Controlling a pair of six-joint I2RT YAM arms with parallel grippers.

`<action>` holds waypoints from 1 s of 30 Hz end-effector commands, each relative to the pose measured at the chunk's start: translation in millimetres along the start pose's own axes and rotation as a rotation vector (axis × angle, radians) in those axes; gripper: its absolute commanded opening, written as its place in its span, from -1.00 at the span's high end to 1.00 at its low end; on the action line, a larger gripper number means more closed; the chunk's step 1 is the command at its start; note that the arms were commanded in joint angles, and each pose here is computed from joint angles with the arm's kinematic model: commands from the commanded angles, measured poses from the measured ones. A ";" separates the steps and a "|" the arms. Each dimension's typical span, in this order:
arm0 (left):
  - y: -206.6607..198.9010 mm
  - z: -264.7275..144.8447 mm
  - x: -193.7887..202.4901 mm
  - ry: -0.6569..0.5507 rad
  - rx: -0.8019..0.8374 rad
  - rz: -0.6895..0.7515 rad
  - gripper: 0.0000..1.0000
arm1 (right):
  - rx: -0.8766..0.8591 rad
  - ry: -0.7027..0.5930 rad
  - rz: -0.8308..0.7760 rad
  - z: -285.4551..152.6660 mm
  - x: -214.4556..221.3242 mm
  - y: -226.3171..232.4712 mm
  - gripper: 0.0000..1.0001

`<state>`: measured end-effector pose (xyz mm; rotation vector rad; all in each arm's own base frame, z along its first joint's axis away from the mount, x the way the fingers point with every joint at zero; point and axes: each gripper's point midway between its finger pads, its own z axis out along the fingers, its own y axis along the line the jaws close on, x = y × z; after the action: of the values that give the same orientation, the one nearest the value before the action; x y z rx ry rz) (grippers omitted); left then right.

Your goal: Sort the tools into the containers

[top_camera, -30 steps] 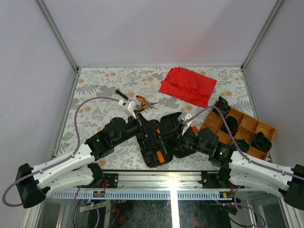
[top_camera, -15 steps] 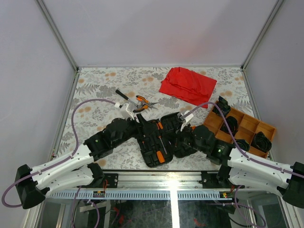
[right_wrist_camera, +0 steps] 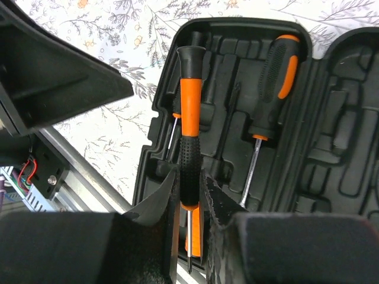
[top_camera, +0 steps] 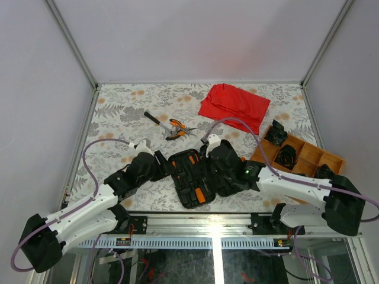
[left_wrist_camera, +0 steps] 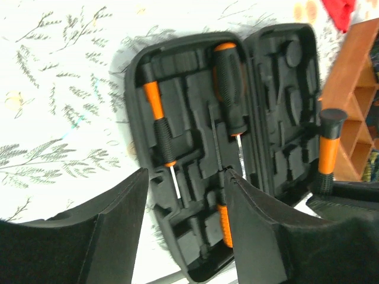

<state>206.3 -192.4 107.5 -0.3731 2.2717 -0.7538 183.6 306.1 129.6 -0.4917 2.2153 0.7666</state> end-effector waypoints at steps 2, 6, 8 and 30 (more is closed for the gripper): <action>20.5 2.5 12.3 0.014 -0.037 -0.022 -0.03 | -0.059 0.041 0.099 19.5 -11.3 26.7 1.00; 27.8 7.9 22.0 0.035 -0.040 -0.020 0.05 | -0.012 0.101 0.157 44.4 -3.1 26.1 1.00; 30.6 11.0 26.9 0.051 -0.041 -0.018 0.09 | -0.001 0.128 0.179 55.9 0.4 27.8 1.00; 26.8 25.3 51.9 0.135 0.030 -0.042 0.24 | 0.173 0.227 0.223 102.7 25.4 5.3 1.00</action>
<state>179.6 -196.6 40.6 -0.3694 2.4240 -0.7917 201.8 366.4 44.4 -0.3070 2.5905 0.6655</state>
